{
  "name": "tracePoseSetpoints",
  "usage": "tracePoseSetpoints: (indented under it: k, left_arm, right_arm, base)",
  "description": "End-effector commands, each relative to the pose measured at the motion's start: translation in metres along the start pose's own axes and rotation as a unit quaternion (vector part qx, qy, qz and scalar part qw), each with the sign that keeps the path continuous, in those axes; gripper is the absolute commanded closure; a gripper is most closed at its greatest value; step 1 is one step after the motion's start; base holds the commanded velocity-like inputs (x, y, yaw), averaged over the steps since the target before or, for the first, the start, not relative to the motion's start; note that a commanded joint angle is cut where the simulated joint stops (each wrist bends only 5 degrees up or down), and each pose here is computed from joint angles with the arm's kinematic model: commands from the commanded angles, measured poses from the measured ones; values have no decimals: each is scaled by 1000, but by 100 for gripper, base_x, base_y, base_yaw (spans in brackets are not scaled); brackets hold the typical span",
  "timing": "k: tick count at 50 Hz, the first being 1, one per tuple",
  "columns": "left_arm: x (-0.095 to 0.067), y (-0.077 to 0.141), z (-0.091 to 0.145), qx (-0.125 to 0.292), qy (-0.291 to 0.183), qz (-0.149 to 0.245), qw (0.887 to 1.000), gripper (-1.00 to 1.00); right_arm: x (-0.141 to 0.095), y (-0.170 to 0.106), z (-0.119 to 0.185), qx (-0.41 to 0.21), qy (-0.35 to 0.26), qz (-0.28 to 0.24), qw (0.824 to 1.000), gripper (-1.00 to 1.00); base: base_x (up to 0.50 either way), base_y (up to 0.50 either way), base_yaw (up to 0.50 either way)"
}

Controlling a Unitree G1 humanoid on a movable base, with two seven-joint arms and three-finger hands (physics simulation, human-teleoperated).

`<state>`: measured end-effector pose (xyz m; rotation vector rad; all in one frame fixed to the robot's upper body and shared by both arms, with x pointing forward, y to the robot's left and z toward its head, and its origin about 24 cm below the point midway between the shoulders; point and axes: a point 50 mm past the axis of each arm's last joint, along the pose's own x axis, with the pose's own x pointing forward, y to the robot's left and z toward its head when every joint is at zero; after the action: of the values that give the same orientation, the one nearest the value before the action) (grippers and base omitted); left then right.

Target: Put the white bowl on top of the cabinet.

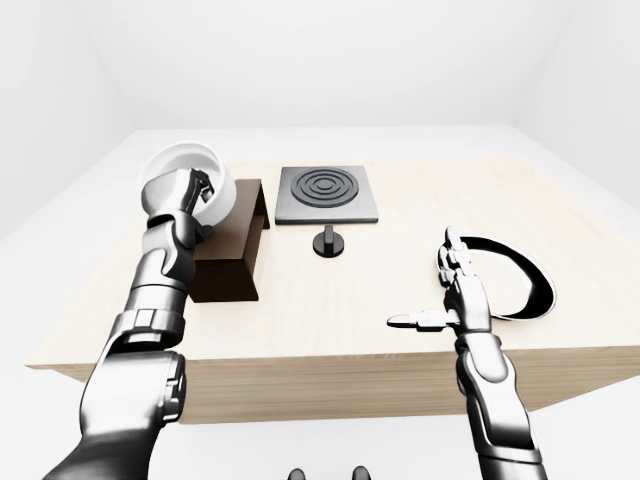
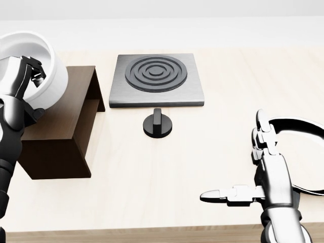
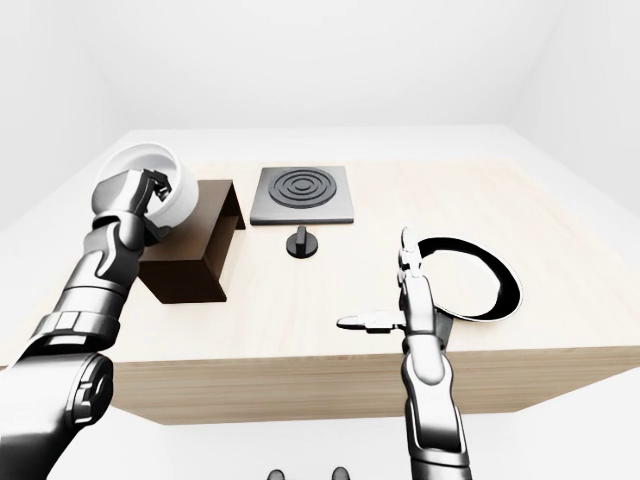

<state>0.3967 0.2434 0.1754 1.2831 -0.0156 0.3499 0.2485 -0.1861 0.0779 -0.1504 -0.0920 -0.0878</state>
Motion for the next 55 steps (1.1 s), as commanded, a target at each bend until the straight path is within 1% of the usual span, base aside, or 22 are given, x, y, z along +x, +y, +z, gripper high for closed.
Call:
tracePoseSetpoints:
  k: [1, 10, 18, 24, 25, 34, 55]
  left_arm:
    - [3, 3, -1, -8, 9, 34, 999, 100]
    - [3, -2, 2, -6, 9, 31, 999, 100]
    - [2, -3, 8, -3, -3, 31, 1000, 100]
    - [2, -3, 8, -3, -3, 31, 1000, 100]
    - [1, -9, 11, -3, -2, 28, 1000, 100]
    - [1, -14, 9, -1, 4, 22, 1000, 100]
    - [1, -18, 2, -1, 20, 15, 1000, 100]
  right_arm:
    - [1, 0, -1, 0, 1, 0, 1000, -100]
    - [2, 1, -3, -1, 7, 1, 1000, -100]
    - [2, 1, -3, -1, 6, 1, 1000, -100]
    - [2, 1, -3, -1, 6, 1, 1000, -100]
    - [1, 1, -3, -2, 5, 2, 1000, -100]
    - [1, 2, -3, -2, 7, 2, 1000, -100]
    - [1, 3, -3, -2, 7, 2, 1000, -100]
  base:
    - [0, 0, 0]
    - [0, 0, 0]
    - [0, 0, 0]
    - [0, 0, 0]
    - [0, 0, 0]
    - [0, 0, 0]
    - [0, 0, 0]
